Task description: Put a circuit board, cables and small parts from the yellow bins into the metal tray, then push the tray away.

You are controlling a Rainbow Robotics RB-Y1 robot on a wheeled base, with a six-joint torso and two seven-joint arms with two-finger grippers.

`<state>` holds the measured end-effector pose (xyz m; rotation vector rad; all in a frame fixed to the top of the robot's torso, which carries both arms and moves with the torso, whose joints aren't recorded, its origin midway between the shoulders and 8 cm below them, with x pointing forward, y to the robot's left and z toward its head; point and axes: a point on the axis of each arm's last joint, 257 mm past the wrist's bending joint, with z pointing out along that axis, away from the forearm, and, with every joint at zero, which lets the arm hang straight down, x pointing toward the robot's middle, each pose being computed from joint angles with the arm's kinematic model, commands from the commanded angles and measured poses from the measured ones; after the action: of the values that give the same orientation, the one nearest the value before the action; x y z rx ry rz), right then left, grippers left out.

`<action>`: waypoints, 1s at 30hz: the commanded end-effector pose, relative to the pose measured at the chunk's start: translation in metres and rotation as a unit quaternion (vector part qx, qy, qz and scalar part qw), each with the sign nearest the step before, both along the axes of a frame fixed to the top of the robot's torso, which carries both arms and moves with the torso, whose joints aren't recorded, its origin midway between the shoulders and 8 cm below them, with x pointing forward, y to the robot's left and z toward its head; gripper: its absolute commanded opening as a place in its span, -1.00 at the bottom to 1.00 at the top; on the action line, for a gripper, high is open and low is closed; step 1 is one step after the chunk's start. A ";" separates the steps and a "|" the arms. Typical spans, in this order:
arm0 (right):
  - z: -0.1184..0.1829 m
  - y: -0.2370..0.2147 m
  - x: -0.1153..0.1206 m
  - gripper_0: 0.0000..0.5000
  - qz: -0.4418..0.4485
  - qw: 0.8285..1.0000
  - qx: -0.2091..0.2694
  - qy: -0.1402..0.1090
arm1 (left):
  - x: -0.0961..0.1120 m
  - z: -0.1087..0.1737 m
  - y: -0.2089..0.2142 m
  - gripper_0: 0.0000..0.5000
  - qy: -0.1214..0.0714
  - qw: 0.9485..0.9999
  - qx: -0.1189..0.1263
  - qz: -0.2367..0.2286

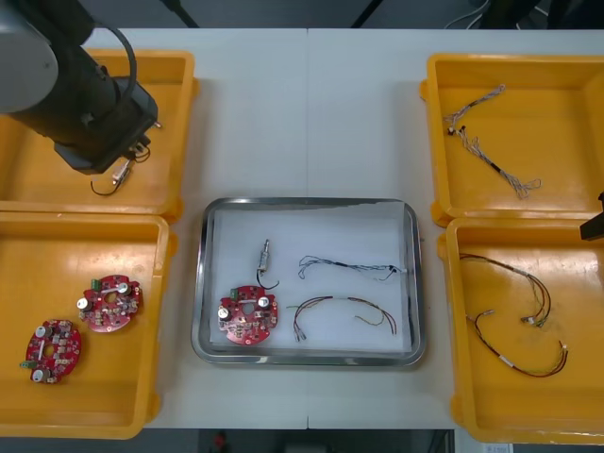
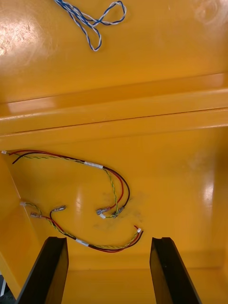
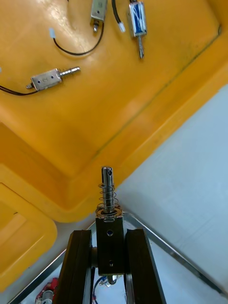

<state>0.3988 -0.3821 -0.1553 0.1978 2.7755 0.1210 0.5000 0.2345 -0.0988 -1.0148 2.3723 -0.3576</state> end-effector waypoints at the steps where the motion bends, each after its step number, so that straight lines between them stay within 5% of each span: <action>1: 0.017 -0.021 0.002 1.00 -0.013 1.000 -0.022 -0.016 | -0.013 -0.013 -0.028 -1.00 -0.012 0.999 0.018 -0.047; 30: 0.017 -0.021 0.002 1.00 -0.013 1.000 -0.022 -0.016 | -0.066 -0.124 -0.206 -1.00 -0.048 0.986 0.075 -0.138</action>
<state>0.3986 -0.3825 -0.1556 0.1990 2.7760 0.1200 0.4431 0.0538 -0.2115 -0.6253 2.4031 -0.2984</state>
